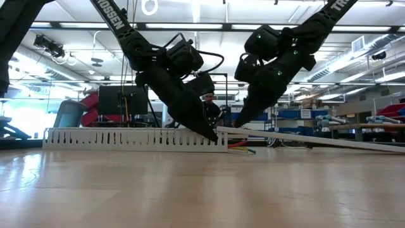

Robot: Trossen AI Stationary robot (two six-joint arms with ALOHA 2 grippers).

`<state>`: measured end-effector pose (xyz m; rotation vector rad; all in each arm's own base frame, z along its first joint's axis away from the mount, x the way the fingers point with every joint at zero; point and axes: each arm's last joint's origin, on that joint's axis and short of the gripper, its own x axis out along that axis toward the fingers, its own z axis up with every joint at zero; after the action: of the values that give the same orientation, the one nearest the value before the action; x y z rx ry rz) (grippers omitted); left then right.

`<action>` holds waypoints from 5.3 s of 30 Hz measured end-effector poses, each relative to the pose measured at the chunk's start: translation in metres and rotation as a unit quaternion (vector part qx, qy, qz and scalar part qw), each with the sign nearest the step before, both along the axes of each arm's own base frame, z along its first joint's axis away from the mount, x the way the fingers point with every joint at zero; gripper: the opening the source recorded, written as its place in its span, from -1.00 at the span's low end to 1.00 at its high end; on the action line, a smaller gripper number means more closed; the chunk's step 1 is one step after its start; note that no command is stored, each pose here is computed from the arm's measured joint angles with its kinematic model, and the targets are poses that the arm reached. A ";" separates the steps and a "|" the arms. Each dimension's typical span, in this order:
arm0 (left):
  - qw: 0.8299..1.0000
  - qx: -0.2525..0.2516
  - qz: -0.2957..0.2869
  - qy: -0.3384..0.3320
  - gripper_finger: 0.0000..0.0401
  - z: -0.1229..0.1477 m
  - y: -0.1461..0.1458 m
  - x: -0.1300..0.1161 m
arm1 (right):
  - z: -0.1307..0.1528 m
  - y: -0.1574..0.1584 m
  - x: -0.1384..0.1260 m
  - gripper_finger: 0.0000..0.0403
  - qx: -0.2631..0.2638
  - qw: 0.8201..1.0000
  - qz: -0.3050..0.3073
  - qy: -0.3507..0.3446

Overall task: Ziptie cables
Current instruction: Close the cable duct

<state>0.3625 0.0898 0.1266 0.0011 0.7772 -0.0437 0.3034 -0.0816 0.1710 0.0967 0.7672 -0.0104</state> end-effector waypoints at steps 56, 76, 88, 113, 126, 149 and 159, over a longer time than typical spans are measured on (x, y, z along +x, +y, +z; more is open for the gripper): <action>0.992 0.027 0.028 -0.122 0.41 0.003 -0.019 -0.052 | 0.035 0.002 -0.012 0.21 -0.011 0.998 -0.040 -0.044; 0.994 0.023 0.024 -0.106 0.20 -0.011 -0.017 -0.045 | 0.035 0.002 -0.012 0.20 -0.009 0.998 -0.042 -0.047; 0.994 0.023 0.025 -0.105 0.10 -0.011 -0.017 -0.045 | 0.035 0.002 -0.012 0.17 0.003 0.998 -0.052 -0.047; 0.994 0.022 0.026 -0.105 0.10 -0.011 -0.018 -0.045 | -0.003 0.016 0.012 -1.00 0.008 1.000 -0.018 -0.024; 0.994 0.022 0.026 -0.108 0.10 -0.011 -0.017 -0.045 | 0.002 0.015 0.016 -1.00 0.003 0.998 -0.018 -0.054; 0.993 0.021 0.028 -0.111 0.10 -0.011 -0.017 -0.045 | -0.016 0.009 0.053 -1.00 0.031 0.998 0.001 -0.049; 0.993 0.019 0.041 -0.107 0.15 -0.011 -0.017 -0.045 | -0.018 0.009 0.053 -1.00 0.033 0.999 0.000 -0.042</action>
<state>0.3175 0.0728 0.1153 0.0095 0.5636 0.0485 0.3560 -0.0721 0.1534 0.1584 0.6831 0.0196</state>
